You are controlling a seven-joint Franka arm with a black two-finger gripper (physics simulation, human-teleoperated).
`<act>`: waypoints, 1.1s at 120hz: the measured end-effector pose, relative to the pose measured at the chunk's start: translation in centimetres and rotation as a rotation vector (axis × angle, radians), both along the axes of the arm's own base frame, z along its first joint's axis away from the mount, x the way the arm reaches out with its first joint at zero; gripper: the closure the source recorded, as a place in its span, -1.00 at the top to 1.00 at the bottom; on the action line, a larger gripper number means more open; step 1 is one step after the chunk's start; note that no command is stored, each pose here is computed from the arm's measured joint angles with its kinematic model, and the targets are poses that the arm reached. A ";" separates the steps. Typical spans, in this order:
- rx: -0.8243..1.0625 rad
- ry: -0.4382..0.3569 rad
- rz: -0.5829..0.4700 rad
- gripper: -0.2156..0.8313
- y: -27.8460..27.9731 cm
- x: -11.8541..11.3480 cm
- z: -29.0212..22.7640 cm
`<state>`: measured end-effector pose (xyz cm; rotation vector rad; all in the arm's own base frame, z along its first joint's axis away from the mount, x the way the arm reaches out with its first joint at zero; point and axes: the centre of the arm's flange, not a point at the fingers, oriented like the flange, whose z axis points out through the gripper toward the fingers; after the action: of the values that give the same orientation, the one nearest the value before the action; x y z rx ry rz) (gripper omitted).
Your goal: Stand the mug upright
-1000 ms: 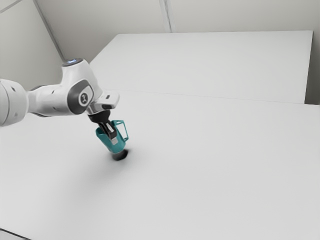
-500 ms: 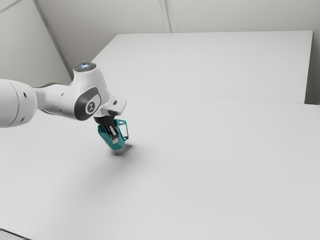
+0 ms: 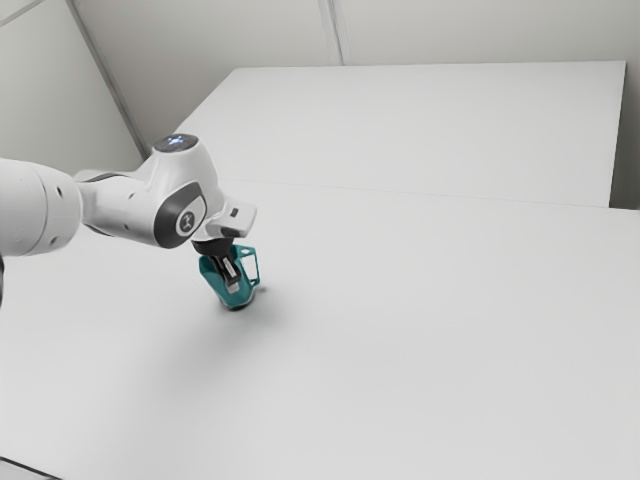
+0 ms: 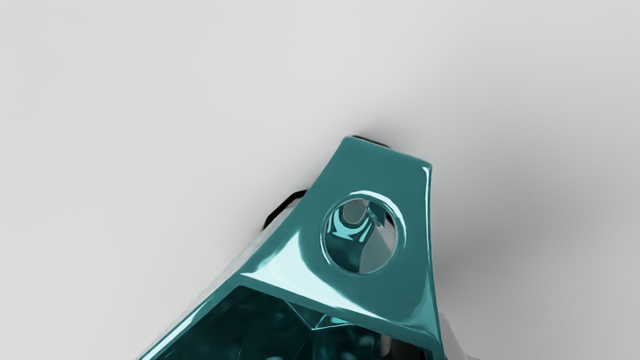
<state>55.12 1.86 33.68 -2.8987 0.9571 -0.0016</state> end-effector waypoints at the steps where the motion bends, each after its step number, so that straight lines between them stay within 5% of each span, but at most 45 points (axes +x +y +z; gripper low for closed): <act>1: -0.001 0.000 0.000 -0.82 0.0 0.0 0.0; 24: -0.011 0.008 0.005 -0.05 -0.1 -0.1 0.1; 46: -0.012 0.000 0.005 0.32 0.0 -0.2 0.8; 100: -0.014 -0.105 0.007 0.56 -0.3 -2.0 10.7; 132: -0.019 -0.167 0.038 0.58 -1.2 0.4 18.3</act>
<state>55.52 0.65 51.98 -2.8774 0.8779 -0.2470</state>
